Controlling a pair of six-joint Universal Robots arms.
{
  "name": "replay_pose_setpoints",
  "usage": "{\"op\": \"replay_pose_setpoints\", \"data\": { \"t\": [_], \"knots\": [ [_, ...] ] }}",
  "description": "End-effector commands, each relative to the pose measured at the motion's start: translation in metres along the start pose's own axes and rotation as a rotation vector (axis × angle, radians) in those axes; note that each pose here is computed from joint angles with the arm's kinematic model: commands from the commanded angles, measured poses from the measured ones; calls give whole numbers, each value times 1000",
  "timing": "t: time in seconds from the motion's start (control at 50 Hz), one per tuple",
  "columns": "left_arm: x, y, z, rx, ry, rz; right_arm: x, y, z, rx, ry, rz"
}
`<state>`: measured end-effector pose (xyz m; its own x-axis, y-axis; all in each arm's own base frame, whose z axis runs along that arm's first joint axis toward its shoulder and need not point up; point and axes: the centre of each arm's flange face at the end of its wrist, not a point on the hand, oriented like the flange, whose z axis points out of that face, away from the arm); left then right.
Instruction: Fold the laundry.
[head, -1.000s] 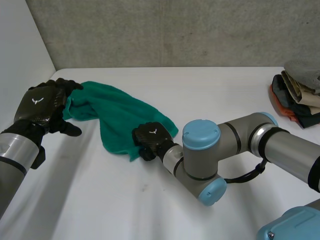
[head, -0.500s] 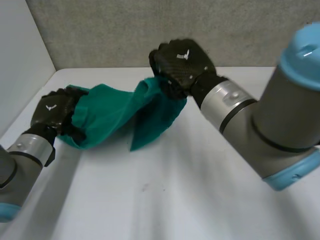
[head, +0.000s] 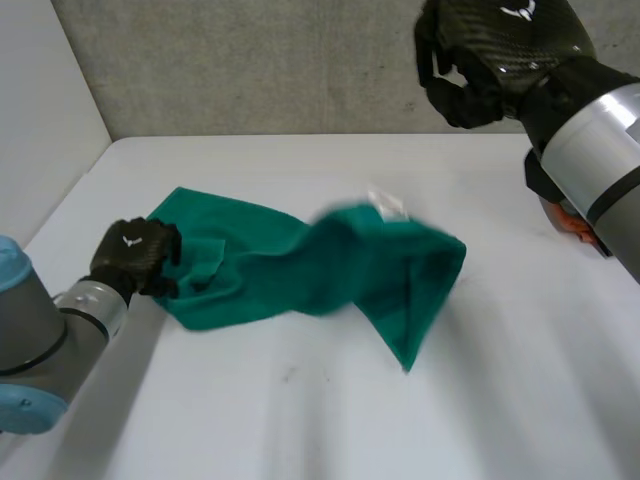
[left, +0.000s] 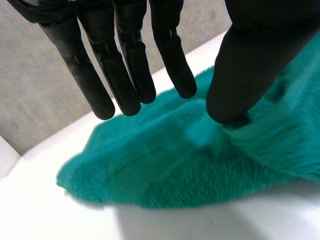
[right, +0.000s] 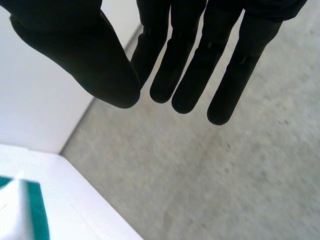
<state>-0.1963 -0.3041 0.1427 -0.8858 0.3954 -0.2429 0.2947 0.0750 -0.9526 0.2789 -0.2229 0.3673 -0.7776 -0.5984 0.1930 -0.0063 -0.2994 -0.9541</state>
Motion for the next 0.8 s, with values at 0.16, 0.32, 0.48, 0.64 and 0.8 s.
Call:
{"op": "replay_pose_setpoints", "data": {
  "t": [0.16, 0.32, 0.48, 0.64, 0.8],
  "knots": [
    [-12, -63, -34, 194, 10, 53, 24, 52, -9, -158, 34, -20],
    [-14, -45, -22, 177, 137, 130, 7, 86, -31, -347, -53, -4],
    [-6, -13, 7, 153, 260, 390, -4, 145, -43, -555, 15, 40],
    [-6, 15, 33, 47, 350, 599, -50, 189, -43, -565, 9, -8],
    [3, 32, 41, -47, 485, 686, -60, 228, -26, -500, -10, -65]
  ]
}}
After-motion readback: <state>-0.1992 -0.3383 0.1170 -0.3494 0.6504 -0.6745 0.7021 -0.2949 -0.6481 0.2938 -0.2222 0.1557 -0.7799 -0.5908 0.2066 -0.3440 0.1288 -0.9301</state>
